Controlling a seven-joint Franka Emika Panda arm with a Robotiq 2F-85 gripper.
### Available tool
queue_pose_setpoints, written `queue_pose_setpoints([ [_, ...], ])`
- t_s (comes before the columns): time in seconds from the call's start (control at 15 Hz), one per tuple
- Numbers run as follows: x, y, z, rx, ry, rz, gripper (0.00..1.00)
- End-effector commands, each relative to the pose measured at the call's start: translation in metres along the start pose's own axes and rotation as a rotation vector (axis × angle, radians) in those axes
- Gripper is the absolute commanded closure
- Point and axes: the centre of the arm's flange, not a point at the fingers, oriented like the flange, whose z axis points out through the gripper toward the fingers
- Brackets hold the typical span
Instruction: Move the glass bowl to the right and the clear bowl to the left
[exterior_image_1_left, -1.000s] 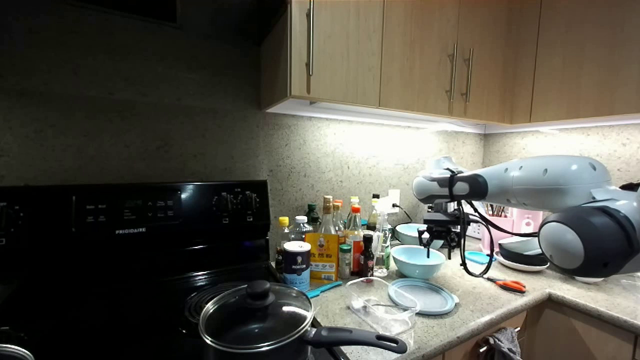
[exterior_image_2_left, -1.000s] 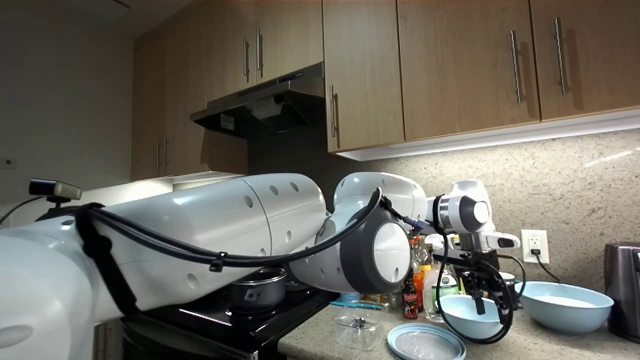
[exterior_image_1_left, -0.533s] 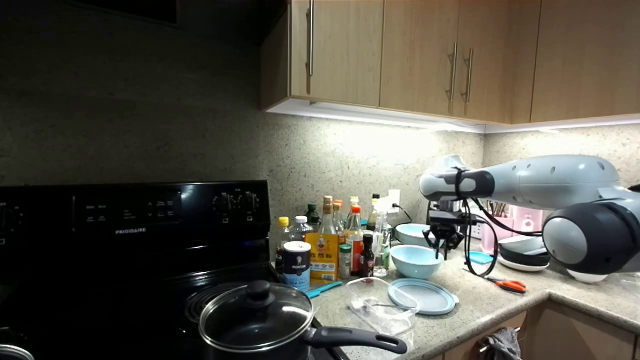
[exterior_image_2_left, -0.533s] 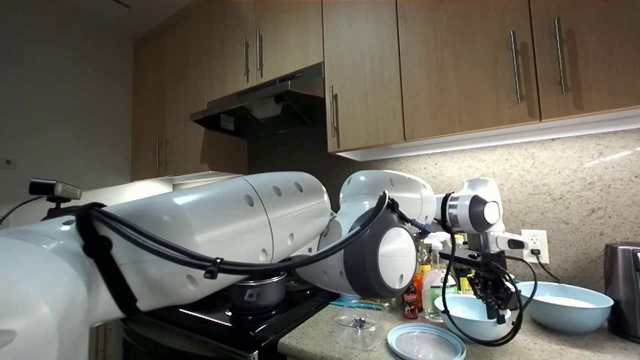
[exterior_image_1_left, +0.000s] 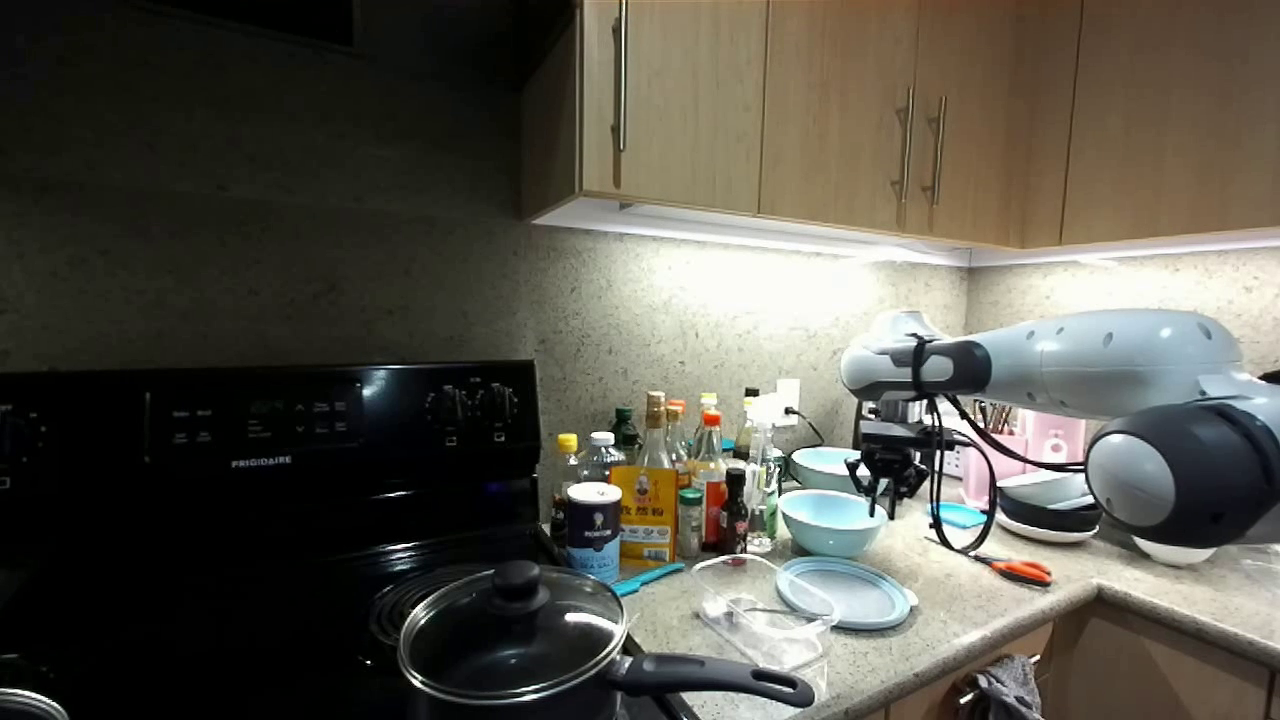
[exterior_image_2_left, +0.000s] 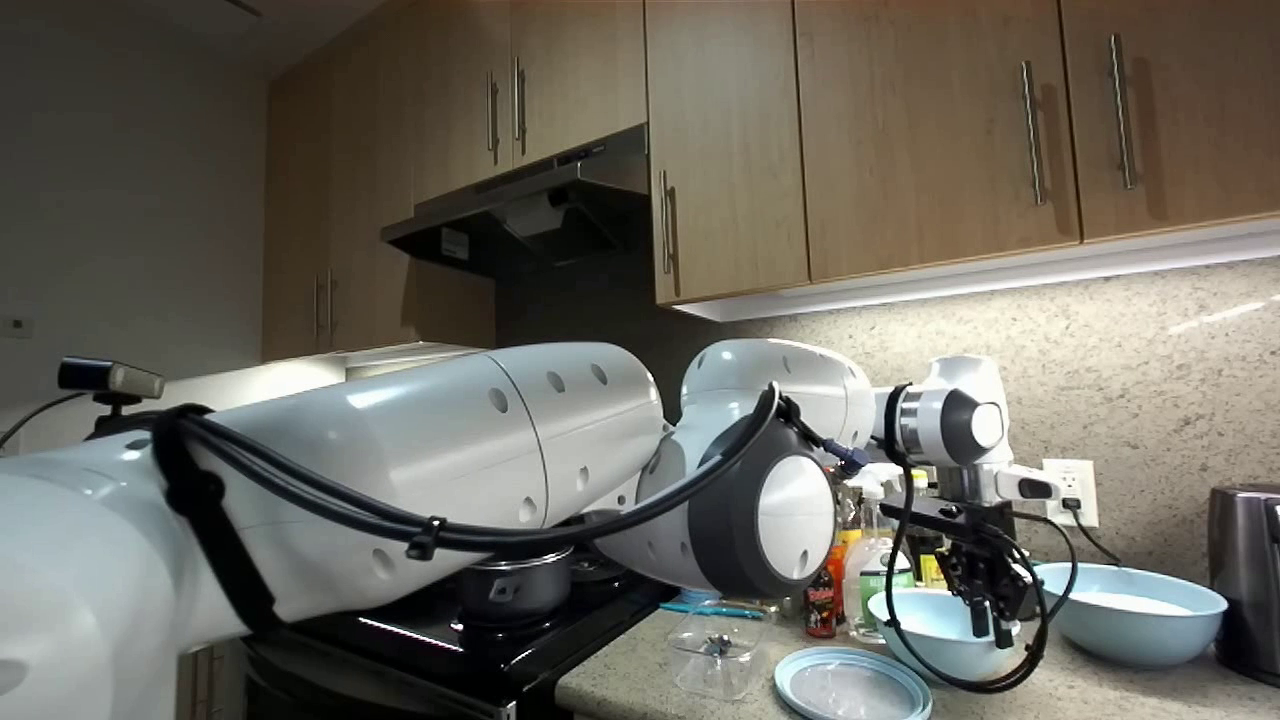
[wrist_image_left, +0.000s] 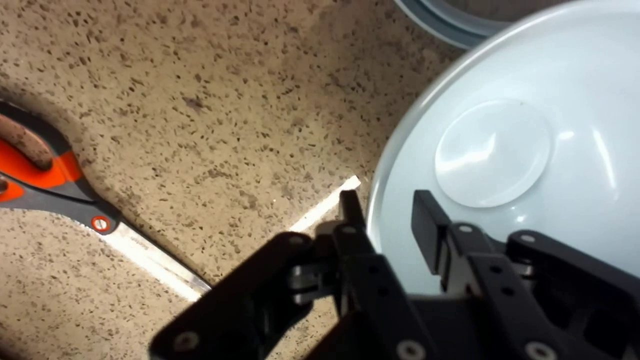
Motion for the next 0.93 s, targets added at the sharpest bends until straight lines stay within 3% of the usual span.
queue_pose_setpoints([
  [0.0, 0.002, -0.001, 0.002, 0.003, -0.002, 0.000, 0.38],
  [0.33, 0.009, -0.004, 0.018, -0.022, -0.022, 0.004, 0.06],
  [0.47, 0.010, -0.003, 0.024, -0.028, -0.032, 0.007, 0.00],
  [0.53, 0.010, -0.003, 0.025, -0.028, -0.033, 0.009, 0.35],
  [0.67, 0.010, -0.001, 0.027, -0.031, -0.036, 0.018, 0.33],
  [0.87, 0.010, 0.002, 0.025, -0.028, -0.038, 0.031, 0.53],
])
